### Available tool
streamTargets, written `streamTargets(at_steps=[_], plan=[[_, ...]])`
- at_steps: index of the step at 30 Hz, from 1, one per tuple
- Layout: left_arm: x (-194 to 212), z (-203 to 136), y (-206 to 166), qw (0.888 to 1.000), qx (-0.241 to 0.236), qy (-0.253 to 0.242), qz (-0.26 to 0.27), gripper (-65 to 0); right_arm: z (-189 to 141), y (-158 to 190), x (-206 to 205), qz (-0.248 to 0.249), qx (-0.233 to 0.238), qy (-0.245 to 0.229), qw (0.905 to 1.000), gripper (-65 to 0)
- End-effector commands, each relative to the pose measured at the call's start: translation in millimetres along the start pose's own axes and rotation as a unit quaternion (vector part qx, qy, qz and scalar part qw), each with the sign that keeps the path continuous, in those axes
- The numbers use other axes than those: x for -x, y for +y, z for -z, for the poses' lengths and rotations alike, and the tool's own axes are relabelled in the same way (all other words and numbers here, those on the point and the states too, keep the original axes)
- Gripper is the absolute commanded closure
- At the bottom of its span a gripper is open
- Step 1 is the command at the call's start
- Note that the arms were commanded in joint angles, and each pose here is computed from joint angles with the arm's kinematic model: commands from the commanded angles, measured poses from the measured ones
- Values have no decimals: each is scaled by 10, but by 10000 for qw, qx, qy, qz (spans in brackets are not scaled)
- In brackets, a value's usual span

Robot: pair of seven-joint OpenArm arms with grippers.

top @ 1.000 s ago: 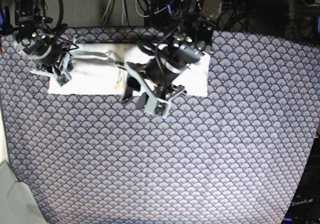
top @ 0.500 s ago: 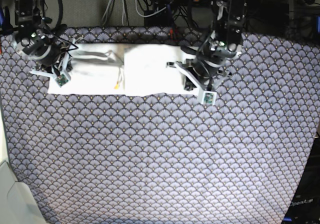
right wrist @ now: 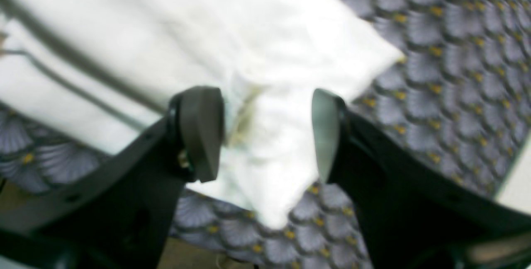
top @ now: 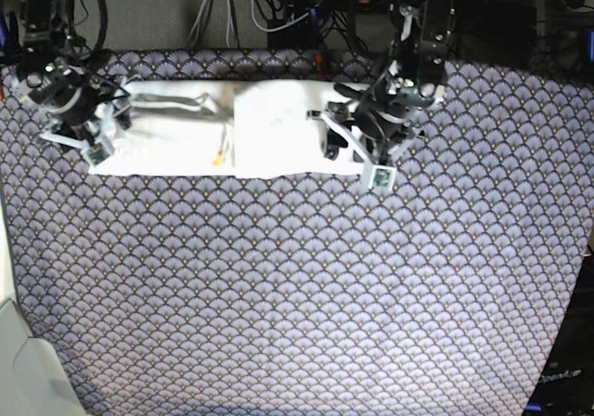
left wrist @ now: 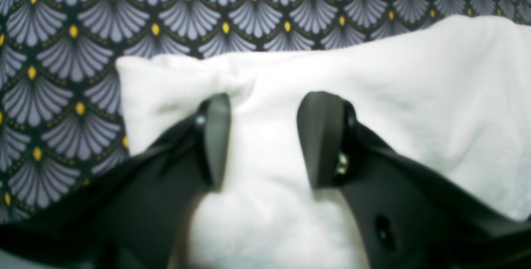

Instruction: Fold the T-shirt properly

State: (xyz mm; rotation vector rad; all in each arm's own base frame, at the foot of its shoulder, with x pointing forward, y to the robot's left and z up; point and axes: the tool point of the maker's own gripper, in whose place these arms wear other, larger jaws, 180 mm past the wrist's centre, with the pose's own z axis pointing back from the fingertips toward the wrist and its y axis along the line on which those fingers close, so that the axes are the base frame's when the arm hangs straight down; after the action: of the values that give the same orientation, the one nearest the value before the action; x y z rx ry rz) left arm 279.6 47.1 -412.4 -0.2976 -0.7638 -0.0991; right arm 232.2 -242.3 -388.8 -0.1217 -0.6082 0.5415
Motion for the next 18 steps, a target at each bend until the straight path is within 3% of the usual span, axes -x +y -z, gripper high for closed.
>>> streamTargets(at_steps=[1, 11, 18], plan=[[-119, -18, -12, 9998, 12, -175, 12, -301, -58, -119, -68, -54, 157, -119, 9998, -349], [-132, -14, -23, 9998, 25, -187, 25, -299, -48, -114, -168, 171, 23, -343, 9993, -350], [-139, -13, -30, 9998, 37, -193, 36, -300, 101, -191, -64, 376, -11, -161, 9992, -349]])
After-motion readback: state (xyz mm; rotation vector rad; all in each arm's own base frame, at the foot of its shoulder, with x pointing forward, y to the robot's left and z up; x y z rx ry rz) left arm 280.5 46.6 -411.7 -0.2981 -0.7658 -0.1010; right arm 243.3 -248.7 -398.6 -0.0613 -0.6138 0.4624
